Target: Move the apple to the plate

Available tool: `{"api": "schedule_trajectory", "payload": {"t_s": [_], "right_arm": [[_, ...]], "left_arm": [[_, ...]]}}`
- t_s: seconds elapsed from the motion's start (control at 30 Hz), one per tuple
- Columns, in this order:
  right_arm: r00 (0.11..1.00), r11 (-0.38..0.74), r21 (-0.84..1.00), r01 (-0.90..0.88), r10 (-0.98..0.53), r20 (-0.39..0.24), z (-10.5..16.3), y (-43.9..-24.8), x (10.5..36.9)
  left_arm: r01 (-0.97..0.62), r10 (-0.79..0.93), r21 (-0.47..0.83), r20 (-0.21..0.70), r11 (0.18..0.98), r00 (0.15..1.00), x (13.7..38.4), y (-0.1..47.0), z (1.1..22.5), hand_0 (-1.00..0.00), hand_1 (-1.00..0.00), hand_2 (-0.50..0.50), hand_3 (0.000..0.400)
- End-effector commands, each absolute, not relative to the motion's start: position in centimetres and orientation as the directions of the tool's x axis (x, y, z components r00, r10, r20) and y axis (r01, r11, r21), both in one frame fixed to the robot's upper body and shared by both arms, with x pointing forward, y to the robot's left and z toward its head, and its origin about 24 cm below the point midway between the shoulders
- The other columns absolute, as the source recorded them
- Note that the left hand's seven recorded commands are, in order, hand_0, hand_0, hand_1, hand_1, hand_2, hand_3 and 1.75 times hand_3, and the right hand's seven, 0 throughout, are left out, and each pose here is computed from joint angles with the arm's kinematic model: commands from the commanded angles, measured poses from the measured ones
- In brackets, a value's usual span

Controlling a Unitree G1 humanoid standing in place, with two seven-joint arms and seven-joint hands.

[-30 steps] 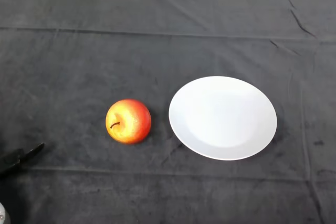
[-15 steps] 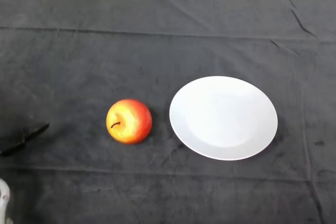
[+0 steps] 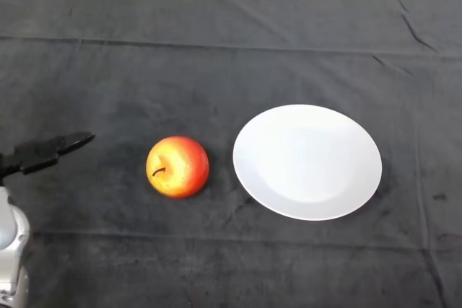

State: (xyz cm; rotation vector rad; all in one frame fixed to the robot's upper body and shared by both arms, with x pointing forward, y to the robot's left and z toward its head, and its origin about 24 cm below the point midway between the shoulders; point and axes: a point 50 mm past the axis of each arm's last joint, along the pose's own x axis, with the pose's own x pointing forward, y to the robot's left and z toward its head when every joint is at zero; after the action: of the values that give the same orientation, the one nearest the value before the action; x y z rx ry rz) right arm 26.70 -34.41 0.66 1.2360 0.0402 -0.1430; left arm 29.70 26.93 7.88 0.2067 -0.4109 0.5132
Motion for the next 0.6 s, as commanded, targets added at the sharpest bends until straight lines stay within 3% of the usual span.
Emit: {"api": "schedule_trajectory", "payload": {"t_s": [0.03,0.27,0.6], "right_arm": [[0.990,0.330,0.936,0.123,-0.104,-0.094,1.3,-35.3,26.6],[0.990,0.332,0.935,0.124,-0.104,-0.095,1.3,-35.2,26.6],[0.990,0.334,0.934,0.126,-0.105,-0.096,1.3,-35.2,26.6]], "left_arm": [[-0.504,0.388,0.173,0.449,0.846,0.805,29.1,27.3,8.2,0.00,0.00,0.00,0.000],[-0.447,0.314,0.216,0.458,0.868,0.832,29.7,24.9,8.9,0.00,0.00,0.00,0.000],[-0.318,0.166,0.320,0.422,0.892,0.892,29.4,22.6,8.0,0.00,0.00,0.00,0.000]]}}
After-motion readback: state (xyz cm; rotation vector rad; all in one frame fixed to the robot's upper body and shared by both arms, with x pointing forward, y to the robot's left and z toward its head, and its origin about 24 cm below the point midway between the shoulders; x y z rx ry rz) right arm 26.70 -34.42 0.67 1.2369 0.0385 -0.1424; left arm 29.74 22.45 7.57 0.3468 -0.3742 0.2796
